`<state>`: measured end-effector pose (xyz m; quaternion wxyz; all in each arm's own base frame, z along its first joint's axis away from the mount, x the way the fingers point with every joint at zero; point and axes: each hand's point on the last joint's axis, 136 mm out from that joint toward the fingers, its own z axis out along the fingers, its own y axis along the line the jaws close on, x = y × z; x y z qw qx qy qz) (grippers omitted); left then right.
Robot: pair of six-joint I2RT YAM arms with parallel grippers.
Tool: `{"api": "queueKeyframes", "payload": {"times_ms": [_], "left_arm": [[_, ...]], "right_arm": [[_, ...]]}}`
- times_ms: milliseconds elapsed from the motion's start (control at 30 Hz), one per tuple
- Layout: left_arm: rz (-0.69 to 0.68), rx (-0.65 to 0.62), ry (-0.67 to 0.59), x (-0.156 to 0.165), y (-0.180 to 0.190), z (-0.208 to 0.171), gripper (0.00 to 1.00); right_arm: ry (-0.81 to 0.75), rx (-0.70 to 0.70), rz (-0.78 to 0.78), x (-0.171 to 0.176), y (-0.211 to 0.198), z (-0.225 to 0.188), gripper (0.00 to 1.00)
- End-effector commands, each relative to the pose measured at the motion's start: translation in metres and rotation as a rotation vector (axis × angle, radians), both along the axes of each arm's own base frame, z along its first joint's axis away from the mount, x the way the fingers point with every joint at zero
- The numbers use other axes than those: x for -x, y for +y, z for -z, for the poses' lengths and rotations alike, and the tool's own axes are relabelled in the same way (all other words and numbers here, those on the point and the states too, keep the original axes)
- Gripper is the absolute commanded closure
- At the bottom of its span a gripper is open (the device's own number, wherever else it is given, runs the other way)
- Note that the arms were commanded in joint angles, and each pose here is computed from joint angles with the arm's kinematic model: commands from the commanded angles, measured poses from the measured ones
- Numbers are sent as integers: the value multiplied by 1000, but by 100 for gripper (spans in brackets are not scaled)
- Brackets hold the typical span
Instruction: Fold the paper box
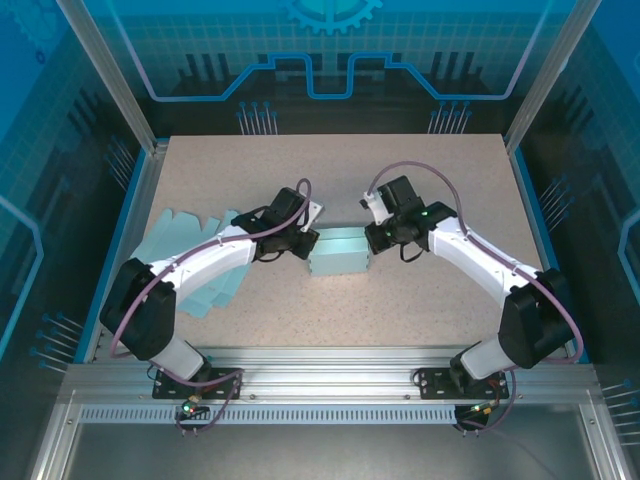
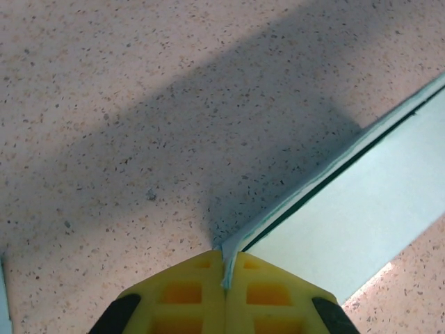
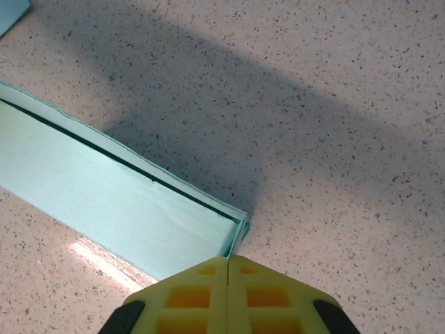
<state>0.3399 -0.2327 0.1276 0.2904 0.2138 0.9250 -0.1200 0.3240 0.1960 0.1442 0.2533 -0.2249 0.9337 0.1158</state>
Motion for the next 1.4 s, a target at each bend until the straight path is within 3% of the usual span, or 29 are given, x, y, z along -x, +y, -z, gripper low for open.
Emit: {"api": "queueKeyframes", "payload": {"times_ms": [0,267,833,1067,1367], "left_arm": [[-126,114,0,-8,-9,-11,94],[-194,214,7,-1,-18,-19,86],[-204,98,-37,2,4,-25,78],[-203,34,-68,-5,16,-24,64],[-193,58,-61,-7,24,-29,69]], "right_arm": [[22,-27,-14,12,16,1,100],[-45,30,30,11,16,0,100],[-108,40,71,10,7,-5,100],[-104,54,68,9,7,-4,100],[-106,56,63,8,8,-5,100]]}}
